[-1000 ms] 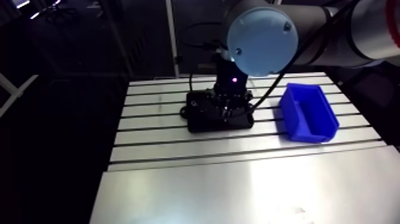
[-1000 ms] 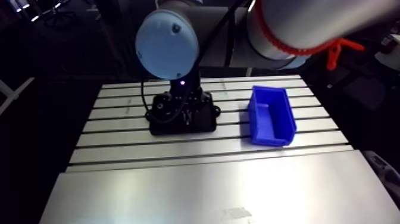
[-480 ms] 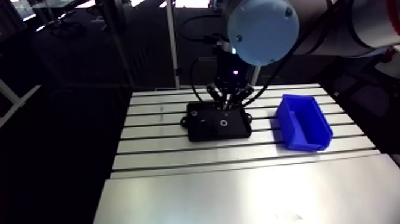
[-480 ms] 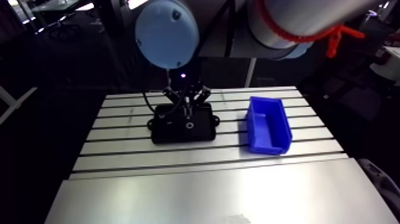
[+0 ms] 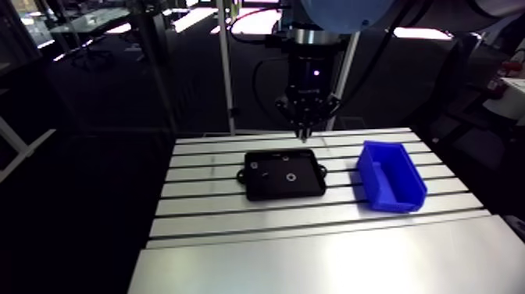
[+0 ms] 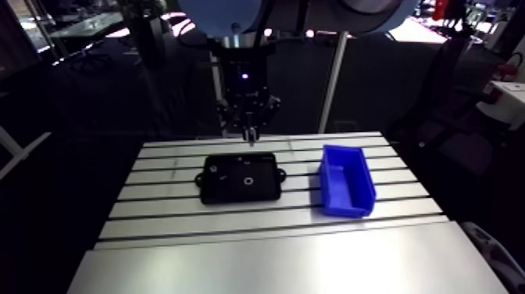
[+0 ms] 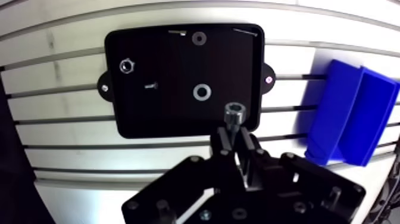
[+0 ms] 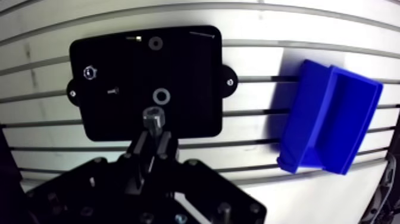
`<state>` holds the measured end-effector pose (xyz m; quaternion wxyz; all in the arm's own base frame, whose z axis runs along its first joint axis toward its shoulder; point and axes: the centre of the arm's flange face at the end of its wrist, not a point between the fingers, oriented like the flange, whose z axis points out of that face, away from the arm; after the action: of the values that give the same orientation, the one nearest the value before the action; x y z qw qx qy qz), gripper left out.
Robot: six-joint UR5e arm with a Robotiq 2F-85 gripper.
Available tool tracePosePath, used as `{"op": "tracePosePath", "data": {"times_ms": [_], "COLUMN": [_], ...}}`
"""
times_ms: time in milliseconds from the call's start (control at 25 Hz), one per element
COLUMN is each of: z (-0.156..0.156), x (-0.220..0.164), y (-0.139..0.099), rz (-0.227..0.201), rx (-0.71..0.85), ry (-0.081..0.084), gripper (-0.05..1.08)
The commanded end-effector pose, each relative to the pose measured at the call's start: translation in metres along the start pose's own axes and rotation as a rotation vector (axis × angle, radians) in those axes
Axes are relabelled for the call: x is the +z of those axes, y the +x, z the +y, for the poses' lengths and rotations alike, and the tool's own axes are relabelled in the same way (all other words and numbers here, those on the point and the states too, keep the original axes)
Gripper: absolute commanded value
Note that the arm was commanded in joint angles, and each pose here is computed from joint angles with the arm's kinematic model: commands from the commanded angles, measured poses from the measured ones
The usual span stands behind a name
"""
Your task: Pick up the M10 bolt from the tray and put it into the blue bin.
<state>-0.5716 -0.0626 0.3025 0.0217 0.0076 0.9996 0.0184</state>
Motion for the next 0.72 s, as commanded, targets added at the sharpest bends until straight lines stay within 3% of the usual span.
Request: {"op": "tracePosePath", "data": {"times_ms": [40,200,360,720], "z": [0.009,0.023,0.058,0.116], "x": [-0.050,-0.070,-0.086,-0.081], "y": [-0.011,-0.014,-0.021,-0.032], "rz": [-0.011,-0.018,-0.006,-0.016], "rx": [-0.175,-0.312,-0.445,-0.743], "ry": [0.002,0.006,0.006,0.013], "gripper": [0.99,0.99,0.99,0.99]}}
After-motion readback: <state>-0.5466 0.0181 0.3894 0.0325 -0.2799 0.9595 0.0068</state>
